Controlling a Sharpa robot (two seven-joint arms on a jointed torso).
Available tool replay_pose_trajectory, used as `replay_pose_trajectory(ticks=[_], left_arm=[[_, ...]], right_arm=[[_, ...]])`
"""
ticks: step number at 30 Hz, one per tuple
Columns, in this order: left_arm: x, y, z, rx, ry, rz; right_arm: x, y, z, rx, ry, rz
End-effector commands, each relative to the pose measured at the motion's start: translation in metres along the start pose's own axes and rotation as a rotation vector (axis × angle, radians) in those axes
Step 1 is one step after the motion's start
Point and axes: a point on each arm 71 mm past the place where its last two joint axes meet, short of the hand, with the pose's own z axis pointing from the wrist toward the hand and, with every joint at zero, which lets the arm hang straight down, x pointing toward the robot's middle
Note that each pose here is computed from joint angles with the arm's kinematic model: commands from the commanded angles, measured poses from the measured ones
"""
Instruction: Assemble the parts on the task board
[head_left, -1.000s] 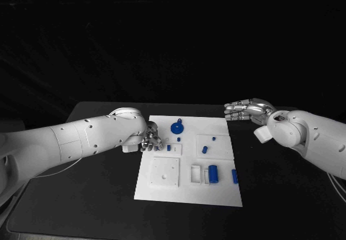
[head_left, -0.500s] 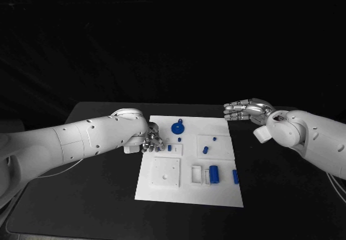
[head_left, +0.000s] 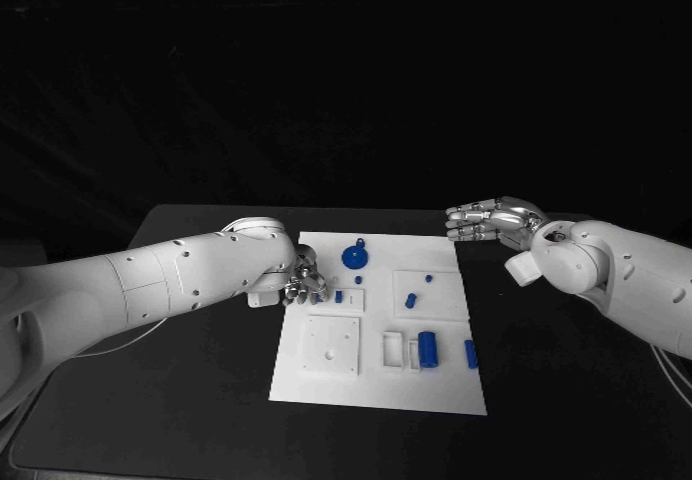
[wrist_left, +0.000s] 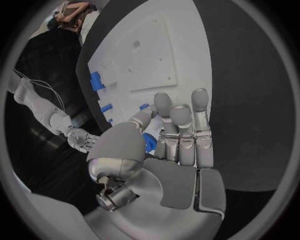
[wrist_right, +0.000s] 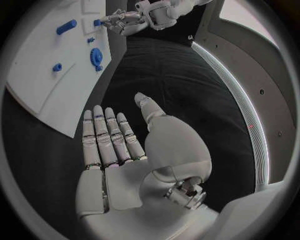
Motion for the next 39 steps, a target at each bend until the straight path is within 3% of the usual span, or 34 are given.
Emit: replay_pose_trajectory(ticks=[1,24,32,39], left_arm=[[0.0004,-0.0006,0.0009,0.001,-0.011,-0.013],[-0.0036,0.0060,0.0010,-0.017,-0.044,-0.020],[-0.0060,0.0117,-0.0007,0.006,-0.069,-0.041],[-0.0086,0.0123,-0.0055,0.049,-0.079,-0.081]], right_arm=[[0.001,0.000,0.000,-0.006,0.015,-0.005],[0.001,0.000,0.000,-0.006,0.014,-0.005],[0.001,-0.002,0.000,-0.004,0.014,-0.004],[-0.001,-0.003,-0.001,-0.001,0.009,-0.004]])
